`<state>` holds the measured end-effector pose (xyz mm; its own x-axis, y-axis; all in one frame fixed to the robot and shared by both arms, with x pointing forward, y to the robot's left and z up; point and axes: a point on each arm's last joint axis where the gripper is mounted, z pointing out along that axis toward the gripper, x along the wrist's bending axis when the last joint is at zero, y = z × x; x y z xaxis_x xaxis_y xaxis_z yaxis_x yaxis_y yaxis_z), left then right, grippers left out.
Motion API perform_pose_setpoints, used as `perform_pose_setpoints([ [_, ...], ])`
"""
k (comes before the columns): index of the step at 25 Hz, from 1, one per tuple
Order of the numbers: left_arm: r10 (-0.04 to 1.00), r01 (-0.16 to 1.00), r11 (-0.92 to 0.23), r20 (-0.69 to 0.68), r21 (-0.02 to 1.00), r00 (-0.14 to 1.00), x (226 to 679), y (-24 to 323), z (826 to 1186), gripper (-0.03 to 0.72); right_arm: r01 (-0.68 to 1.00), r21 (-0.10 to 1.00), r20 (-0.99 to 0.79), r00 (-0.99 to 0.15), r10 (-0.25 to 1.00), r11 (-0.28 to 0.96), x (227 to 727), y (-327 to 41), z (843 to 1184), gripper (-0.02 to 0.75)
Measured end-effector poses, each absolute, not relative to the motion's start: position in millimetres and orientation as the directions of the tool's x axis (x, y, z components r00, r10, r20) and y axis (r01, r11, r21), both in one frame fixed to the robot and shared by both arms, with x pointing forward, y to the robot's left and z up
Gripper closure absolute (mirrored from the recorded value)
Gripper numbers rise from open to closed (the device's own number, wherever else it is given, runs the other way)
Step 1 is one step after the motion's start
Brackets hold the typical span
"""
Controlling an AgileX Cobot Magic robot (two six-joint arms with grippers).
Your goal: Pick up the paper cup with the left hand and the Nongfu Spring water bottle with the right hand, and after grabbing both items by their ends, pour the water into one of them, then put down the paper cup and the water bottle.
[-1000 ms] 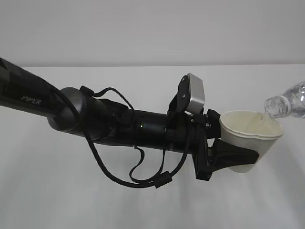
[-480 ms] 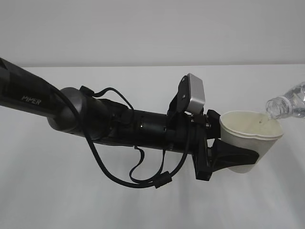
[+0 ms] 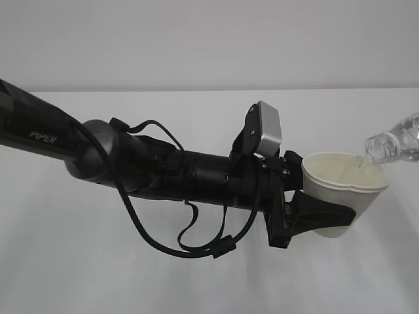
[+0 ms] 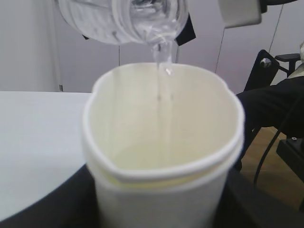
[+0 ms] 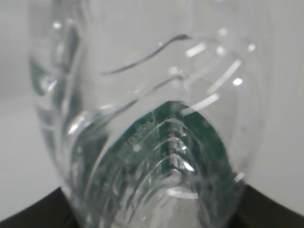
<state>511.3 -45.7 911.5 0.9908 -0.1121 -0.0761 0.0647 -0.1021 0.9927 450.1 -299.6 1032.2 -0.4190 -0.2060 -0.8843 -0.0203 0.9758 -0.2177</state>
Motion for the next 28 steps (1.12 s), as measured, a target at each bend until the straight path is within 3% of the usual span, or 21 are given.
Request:
perform_pose_setpoints([
  [28,-0.113,0.063,-0.106,-0.075,0.992,0.991,511.2,-45.7,911.2,0.267,-0.023,-0.229,-0.883,-0.417,-0.217,0.973,449.9,-299.8,1032.6,0.350],
])
